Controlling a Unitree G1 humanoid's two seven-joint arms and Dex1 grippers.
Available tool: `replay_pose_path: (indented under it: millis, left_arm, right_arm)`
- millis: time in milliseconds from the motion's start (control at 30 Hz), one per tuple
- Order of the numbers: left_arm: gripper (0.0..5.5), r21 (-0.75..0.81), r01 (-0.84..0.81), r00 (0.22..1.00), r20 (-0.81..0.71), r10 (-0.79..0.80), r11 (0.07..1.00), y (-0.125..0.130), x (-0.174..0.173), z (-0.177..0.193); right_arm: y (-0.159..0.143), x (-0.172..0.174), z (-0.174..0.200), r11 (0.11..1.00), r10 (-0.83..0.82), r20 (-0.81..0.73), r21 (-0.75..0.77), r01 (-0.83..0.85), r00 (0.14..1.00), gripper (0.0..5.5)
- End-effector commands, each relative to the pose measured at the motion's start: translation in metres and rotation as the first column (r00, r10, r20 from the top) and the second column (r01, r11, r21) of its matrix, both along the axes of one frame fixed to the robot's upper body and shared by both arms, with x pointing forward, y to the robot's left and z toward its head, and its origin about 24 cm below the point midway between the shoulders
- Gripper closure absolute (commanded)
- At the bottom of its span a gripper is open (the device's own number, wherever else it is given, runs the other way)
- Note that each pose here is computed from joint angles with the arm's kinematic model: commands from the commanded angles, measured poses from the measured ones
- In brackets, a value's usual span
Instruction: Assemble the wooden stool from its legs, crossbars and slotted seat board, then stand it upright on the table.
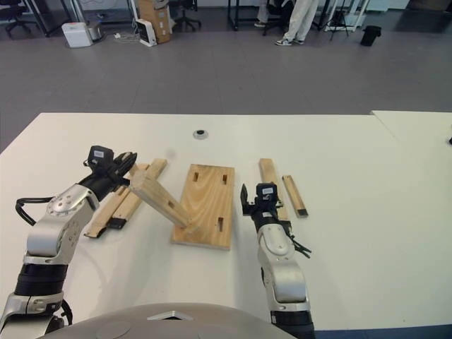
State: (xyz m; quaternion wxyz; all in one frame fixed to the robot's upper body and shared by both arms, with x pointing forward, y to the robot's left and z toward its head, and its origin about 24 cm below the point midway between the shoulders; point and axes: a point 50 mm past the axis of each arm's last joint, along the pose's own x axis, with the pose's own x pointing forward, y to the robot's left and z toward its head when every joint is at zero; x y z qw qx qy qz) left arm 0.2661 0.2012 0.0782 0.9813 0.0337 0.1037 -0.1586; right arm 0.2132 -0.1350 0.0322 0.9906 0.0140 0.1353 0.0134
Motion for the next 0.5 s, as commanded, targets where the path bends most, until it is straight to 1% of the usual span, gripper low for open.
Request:
replay_pose_path:
  millis: [33, 100, 300, 500]
  left_arm:
    - [5.09, 0.01, -0.03, 0.948, -0.317, 0.032, 0.999, -0.002, -0.017, -0.06]
    - [5.09, 0.008, -0.047, 0.947, -0.318, 0.047, 0.999, 0.0, -0.017, -0.061]
    - [5.09, -0.039, -0.062, 0.929, -0.368, 0.043, 0.997, -0.008, -0.03, -0.073]
    - [5.09, -0.053, -0.018, 0.921, -0.389, -0.004, 0.998, -0.016, -0.025, -0.071]
  right_arm:
    - [0.002, 0.005, 0.004, 1.0, 0.006, 0.014, -0.001, -0.006, 1.0, 2.07]
    - [0.001, 0.005, 0.004, 1.0, 0.005, 0.016, -0.003, -0.005, 1.0, 2.07]
    - [-0.002, 0.007, 0.007, 1.0, 0.017, 0.02, -0.026, -0.016, 1.0, 2.07]
    - [0.002, 0.005, 0.004, 1.0, 0.003, 0.01, -0.012, -0.003, 1.0, 2.07]
